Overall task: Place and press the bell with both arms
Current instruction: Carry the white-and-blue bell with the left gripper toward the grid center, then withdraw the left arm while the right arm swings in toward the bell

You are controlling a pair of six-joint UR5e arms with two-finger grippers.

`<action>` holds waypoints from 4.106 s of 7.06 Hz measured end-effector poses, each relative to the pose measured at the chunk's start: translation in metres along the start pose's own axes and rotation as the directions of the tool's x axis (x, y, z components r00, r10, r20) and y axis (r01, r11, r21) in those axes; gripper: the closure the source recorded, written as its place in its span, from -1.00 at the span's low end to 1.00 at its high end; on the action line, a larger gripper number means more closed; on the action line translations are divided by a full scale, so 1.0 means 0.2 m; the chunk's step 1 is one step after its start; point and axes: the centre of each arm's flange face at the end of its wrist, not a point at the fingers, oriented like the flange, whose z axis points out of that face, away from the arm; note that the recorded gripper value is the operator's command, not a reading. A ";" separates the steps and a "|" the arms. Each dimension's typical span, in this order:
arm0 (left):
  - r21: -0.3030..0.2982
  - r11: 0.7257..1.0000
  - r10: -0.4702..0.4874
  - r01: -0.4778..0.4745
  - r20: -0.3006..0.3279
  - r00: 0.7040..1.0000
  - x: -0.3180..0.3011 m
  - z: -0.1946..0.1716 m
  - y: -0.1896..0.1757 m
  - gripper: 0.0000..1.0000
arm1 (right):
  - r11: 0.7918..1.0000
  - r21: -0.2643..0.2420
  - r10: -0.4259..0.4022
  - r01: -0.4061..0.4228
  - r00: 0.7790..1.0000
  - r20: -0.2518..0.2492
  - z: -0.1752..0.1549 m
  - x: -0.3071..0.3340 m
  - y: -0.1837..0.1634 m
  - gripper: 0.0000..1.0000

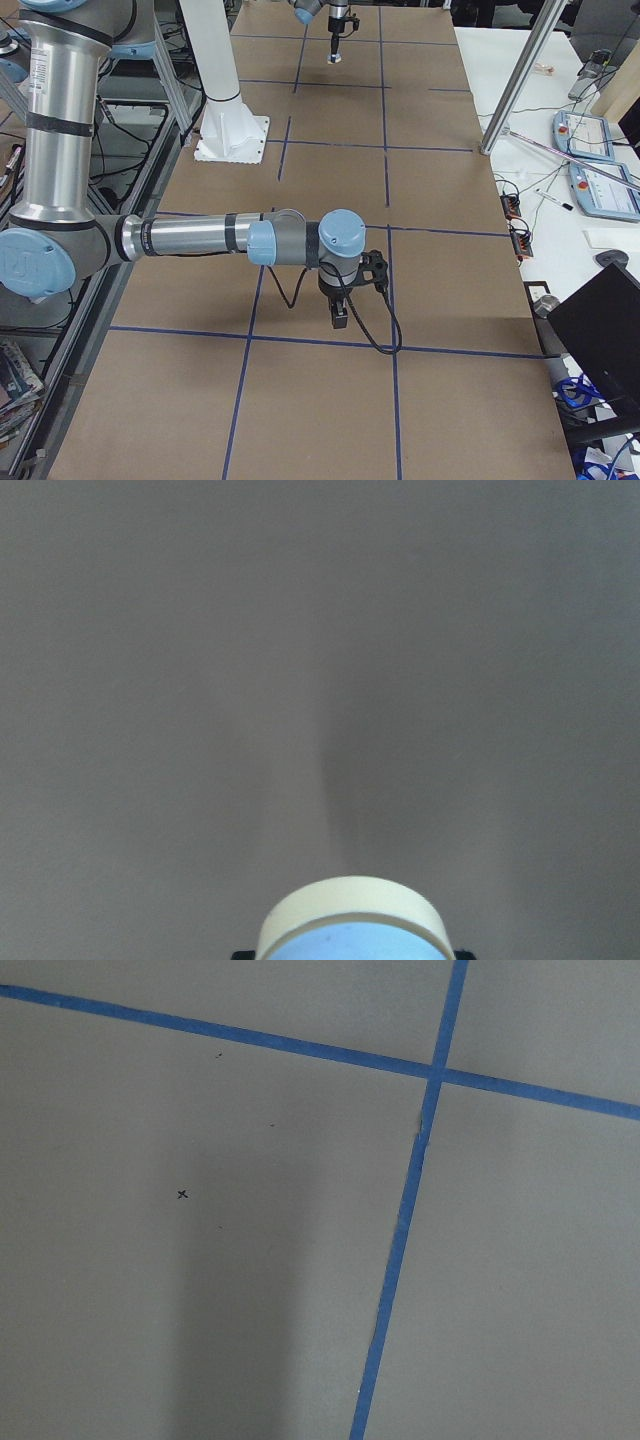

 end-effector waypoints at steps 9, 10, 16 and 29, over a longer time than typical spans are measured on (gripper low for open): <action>0.148 0.944 -0.322 0.293 0.233 0.918 2.19 0.65 -0.84 0.63 | 0.999 -0.016 0.033 -0.033 0.999 0.001 0.03 0.05 0.09 -1.00; 0.166 0.942 -0.322 0.290 0.219 0.921 2.21 0.70 -0.89 0.15 | 0.999 -0.016 0.033 -0.033 0.999 0.001 0.03 0.05 0.09 -1.00; 0.173 0.948 -0.299 0.268 0.188 0.936 2.28 0.71 -0.94 -1.00 | 0.999 -0.016 0.036 -0.036 0.999 0.002 0.03 0.05 0.08 -1.00; -0.026 0.956 0.275 -0.291 0.417 0.866 -0.79 -1.07 -0.57 -1.00 | 0.995 0.065 -0.089 0.081 0.988 0.127 -0.11 -0.31 -0.30 -0.98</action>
